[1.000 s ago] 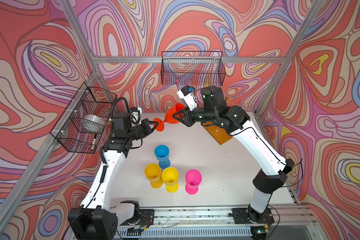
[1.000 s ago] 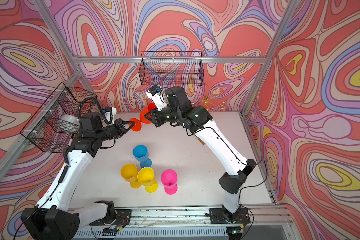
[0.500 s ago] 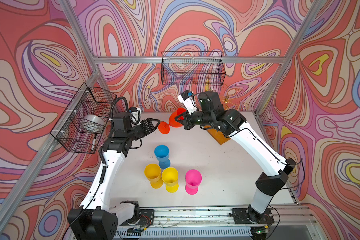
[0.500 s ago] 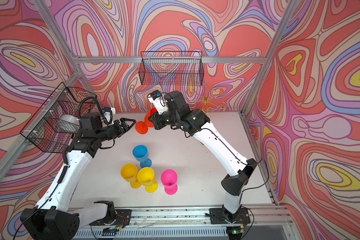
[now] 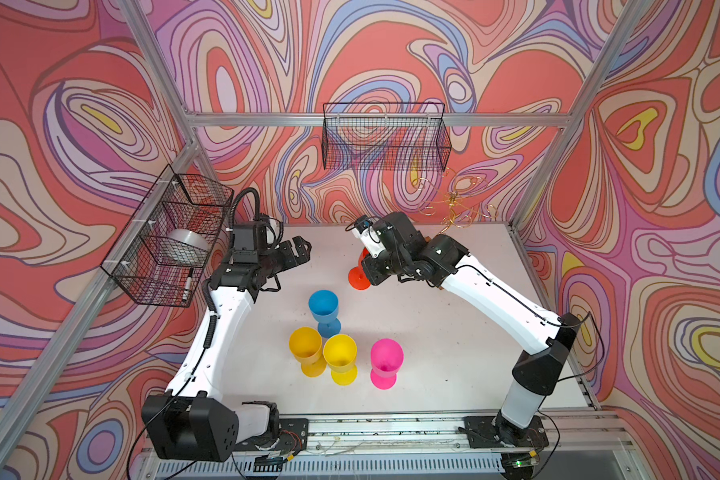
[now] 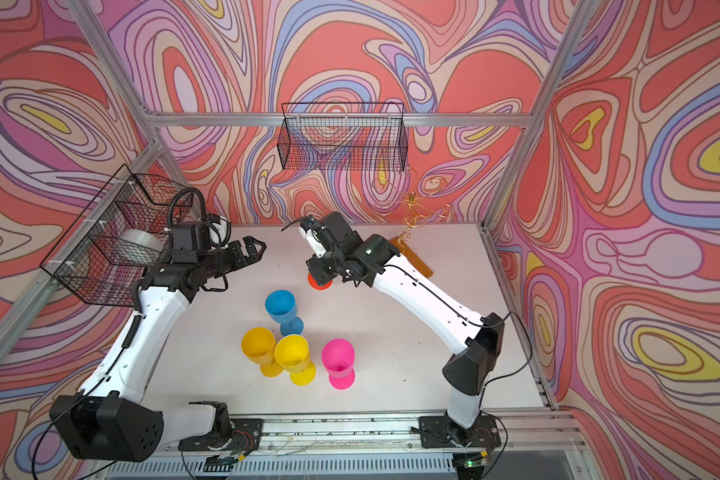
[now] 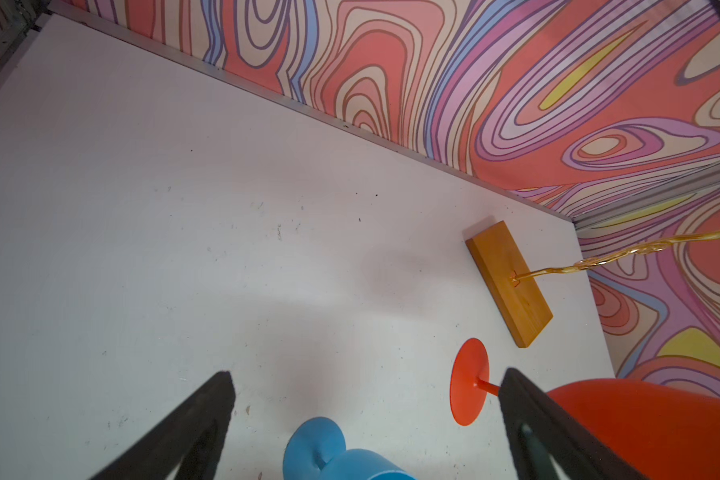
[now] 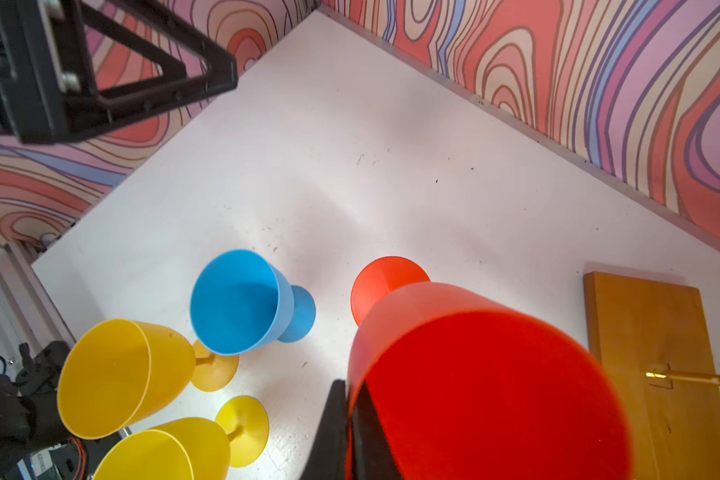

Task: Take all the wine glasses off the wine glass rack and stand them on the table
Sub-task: 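Lower the red glass onto the table beside the blue glass with the right gripper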

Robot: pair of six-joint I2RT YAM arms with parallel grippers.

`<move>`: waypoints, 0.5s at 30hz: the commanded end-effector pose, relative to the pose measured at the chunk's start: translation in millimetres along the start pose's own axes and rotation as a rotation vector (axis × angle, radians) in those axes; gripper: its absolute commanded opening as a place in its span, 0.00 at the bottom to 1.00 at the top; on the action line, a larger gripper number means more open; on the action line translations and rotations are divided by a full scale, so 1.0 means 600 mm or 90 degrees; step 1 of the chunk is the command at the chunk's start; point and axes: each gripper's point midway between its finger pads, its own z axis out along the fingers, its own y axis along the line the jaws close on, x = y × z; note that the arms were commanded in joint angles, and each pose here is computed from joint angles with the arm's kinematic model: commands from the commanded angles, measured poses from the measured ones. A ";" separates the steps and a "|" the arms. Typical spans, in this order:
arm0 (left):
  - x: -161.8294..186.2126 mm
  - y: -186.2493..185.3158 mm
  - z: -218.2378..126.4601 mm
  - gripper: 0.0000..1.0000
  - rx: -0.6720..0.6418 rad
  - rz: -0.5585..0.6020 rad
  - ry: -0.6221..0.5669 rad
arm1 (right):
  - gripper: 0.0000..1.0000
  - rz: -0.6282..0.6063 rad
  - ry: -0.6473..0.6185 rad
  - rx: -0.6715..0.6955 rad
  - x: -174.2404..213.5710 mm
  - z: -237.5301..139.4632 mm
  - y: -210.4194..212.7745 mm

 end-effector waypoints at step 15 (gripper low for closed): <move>0.046 0.065 0.057 1.00 -0.054 0.009 0.045 | 0.00 -0.034 0.123 0.038 0.147 0.086 0.072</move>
